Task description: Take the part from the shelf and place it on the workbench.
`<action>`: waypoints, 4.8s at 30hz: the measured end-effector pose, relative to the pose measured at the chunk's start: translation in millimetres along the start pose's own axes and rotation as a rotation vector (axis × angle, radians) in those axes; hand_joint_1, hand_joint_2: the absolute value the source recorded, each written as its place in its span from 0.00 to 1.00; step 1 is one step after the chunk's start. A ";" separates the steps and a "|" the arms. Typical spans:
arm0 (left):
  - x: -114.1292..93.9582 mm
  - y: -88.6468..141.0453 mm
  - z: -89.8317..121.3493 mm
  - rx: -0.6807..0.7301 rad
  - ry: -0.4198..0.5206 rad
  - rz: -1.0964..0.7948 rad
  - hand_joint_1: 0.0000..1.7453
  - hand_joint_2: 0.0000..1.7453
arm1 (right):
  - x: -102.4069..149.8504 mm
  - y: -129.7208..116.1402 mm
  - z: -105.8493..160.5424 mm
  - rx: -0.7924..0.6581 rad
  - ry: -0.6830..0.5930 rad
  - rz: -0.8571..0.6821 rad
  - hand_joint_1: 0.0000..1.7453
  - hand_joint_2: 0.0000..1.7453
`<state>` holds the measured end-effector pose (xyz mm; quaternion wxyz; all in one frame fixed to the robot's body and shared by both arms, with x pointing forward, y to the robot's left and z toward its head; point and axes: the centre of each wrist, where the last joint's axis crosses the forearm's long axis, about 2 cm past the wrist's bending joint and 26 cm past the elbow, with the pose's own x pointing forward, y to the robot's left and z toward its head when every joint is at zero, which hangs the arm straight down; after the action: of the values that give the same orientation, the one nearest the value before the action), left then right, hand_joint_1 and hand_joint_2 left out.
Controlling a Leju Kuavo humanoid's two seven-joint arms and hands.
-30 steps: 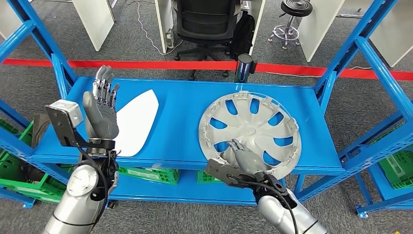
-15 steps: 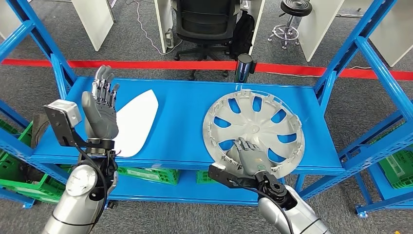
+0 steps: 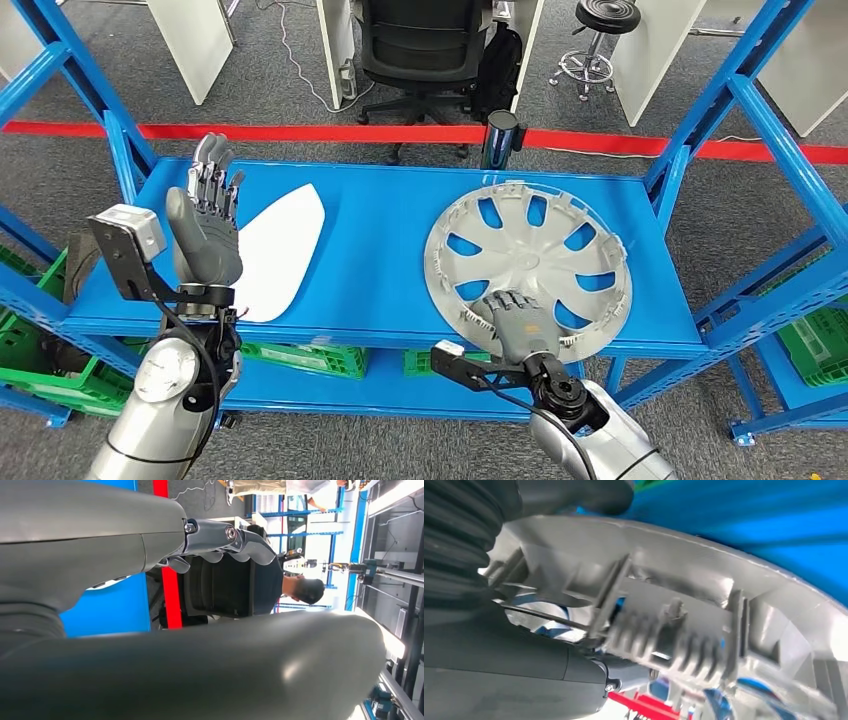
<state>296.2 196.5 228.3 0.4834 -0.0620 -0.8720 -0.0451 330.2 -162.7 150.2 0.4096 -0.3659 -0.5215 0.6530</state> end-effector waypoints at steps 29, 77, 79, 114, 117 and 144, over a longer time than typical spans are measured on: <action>0.6 0.9 -1.5 0.015 -0.014 0.008 0.00 0.00 | -0.3 -39.2 3.1 -0.181 -0.043 -0.238 1.00 1.00; 10.5 10.4 18.3 0.172 -0.073 -0.075 0.00 0.00 | -58.6 -123.0 100.9 -0.922 -0.422 -1.368 1.00 1.00; 13.1 10.5 18.9 0.177 -0.084 -0.078 0.00 0.00 | -58.1 -121.9 106.0 -0.935 -0.444 -1.398 1.00 1.00; 32.7 13.1 25.9 0.182 -0.137 -0.063 0.00 0.00 | -57.8 -120.7 136.7 -1.011 -0.504 -1.438 1.00 1.00; 34.0 13.0 25.6 0.179 -0.141 -0.059 0.00 0.00 | -58.6 -120.6 137.7 -1.015 -0.500 -1.433 1.00 1.00; 34.5 11.9 28.1 0.158 -0.135 -0.049 0.00 0.00 | -60.9 -118.2 139.7 -1.010 -0.480 -1.425 1.00 1.00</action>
<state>256.4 214.4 243.0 0.4256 -0.0054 -0.9047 0.0165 246.0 -257.6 295.6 0.3879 0.0534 -0.9202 -0.0031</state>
